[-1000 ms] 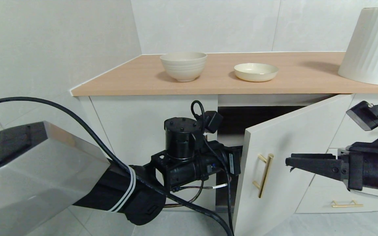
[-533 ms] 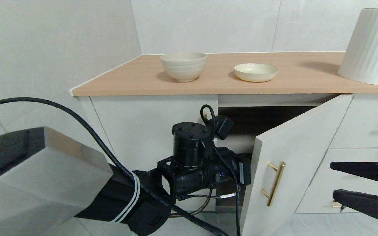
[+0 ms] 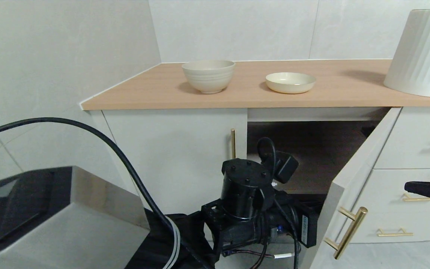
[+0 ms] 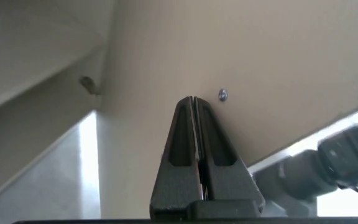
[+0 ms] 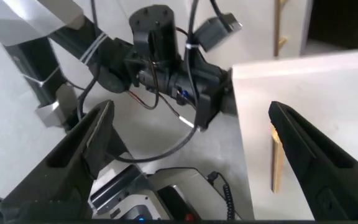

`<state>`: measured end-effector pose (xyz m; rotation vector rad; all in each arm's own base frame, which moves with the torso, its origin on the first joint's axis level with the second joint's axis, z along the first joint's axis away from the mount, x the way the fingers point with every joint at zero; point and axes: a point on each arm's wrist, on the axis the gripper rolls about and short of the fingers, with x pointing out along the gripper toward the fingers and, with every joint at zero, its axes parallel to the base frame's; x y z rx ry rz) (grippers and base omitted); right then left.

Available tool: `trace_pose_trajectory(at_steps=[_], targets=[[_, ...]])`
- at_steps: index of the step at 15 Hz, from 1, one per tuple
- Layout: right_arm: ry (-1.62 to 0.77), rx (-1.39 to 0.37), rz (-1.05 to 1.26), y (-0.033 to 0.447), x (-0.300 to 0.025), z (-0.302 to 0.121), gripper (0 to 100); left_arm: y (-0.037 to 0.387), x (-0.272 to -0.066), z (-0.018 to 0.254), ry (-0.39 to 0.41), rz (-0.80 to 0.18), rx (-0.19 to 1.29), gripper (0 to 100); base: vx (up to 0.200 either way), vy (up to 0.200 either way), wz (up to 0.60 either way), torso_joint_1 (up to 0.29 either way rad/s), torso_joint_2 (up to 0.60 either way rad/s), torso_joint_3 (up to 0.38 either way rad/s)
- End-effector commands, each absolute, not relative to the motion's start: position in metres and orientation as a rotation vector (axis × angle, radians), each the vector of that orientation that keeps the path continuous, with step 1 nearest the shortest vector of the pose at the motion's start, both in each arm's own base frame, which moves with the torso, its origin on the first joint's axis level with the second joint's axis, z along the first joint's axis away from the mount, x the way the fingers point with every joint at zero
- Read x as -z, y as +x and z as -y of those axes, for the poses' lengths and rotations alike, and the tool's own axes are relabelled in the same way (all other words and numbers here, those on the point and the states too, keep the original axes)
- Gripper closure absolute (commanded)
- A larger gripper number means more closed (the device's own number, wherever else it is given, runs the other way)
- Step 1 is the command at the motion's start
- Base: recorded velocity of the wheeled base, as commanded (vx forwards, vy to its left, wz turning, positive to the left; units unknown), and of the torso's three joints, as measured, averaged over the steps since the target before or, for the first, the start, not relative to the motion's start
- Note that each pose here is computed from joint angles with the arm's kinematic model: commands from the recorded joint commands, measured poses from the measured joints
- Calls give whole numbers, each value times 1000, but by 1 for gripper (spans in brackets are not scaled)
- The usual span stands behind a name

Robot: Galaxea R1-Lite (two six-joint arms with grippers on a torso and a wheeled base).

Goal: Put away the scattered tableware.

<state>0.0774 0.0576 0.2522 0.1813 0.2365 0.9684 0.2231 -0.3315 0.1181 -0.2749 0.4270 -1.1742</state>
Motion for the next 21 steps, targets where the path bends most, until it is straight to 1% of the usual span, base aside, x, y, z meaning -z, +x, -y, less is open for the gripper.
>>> trace_pose_trajectory(at_steps=[1,4,12,15,16,19,21], targets=[[182,-970,-237,77,-252,-58,0,217,-119,336,-274,-425,1194,100,0,0,0,0,0,0],[182,-972,-235,77,-252,-57,0,208,-121,347,-272,-420,1228,100,0,0,0,0,0,0],[183,-980,-225,75,-253,-56,0,194,-117,365,-261,-434,1279,100,0,0,0,0,0,0],[185,-985,-190,70,-259,-54,0,189,-113,371,-250,-456,1293,100,0,0,0,0,0,0],[187,-1000,-170,66,-262,-52,0,184,-108,376,-242,-469,1308,100,0,0,0,0,0,0],[195,-1014,-100,56,-273,-45,0,181,-112,385,-242,-466,1331,100,0,0,0,0,0,0],[196,-1019,-53,48,-281,-41,0,174,-122,399,-233,-483,1385,100,0,0,0,0,0,0]])
